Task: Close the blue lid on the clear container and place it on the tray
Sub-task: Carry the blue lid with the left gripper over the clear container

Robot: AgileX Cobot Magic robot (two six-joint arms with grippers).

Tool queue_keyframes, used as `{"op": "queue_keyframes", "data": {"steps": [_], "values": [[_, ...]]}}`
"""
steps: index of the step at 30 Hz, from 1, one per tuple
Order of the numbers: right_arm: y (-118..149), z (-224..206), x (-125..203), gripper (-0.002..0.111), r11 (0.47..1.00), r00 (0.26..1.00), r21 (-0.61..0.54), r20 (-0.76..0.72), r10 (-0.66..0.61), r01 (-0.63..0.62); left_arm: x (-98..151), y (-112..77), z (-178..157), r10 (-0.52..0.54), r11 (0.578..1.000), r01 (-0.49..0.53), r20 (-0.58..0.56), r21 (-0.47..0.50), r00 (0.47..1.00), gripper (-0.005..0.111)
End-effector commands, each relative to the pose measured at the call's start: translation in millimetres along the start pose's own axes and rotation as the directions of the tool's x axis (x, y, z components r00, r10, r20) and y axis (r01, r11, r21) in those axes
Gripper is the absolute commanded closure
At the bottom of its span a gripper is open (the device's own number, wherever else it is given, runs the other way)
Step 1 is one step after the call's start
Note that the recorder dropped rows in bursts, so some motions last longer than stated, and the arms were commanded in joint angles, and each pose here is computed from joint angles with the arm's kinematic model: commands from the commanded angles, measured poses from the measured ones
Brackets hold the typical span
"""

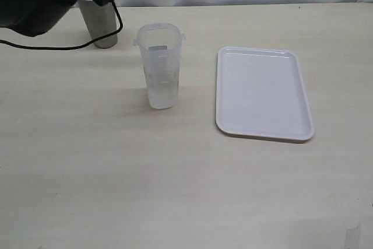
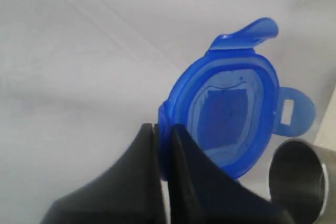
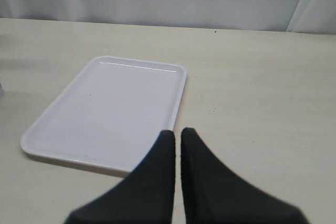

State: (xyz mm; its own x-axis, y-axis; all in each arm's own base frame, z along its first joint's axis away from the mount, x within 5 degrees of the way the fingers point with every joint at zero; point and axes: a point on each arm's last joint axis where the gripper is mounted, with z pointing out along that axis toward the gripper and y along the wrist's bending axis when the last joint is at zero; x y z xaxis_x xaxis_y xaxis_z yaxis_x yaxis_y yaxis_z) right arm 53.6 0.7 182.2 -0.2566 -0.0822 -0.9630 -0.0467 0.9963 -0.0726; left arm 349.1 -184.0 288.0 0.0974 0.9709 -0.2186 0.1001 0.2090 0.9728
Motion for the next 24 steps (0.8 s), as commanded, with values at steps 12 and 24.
{"op": "queue_keyframes", "data": {"steps": [12,24], "values": [[-0.1,-0.1,0.2,0.104,1.0,1.0,0.003,0.004,0.006,-0.006,-40.8,-21.7,-24.9,-0.08,0.989,0.07,0.076,0.132,0.994,0.107],[-0.1,-0.1,0.2,0.104,1.0,1.0,0.003,0.004,0.006,-0.006,-28.5,-46.8,-37.2,0.042,0.992,-0.047,0.051,0.114,0.998,0.107]]}}
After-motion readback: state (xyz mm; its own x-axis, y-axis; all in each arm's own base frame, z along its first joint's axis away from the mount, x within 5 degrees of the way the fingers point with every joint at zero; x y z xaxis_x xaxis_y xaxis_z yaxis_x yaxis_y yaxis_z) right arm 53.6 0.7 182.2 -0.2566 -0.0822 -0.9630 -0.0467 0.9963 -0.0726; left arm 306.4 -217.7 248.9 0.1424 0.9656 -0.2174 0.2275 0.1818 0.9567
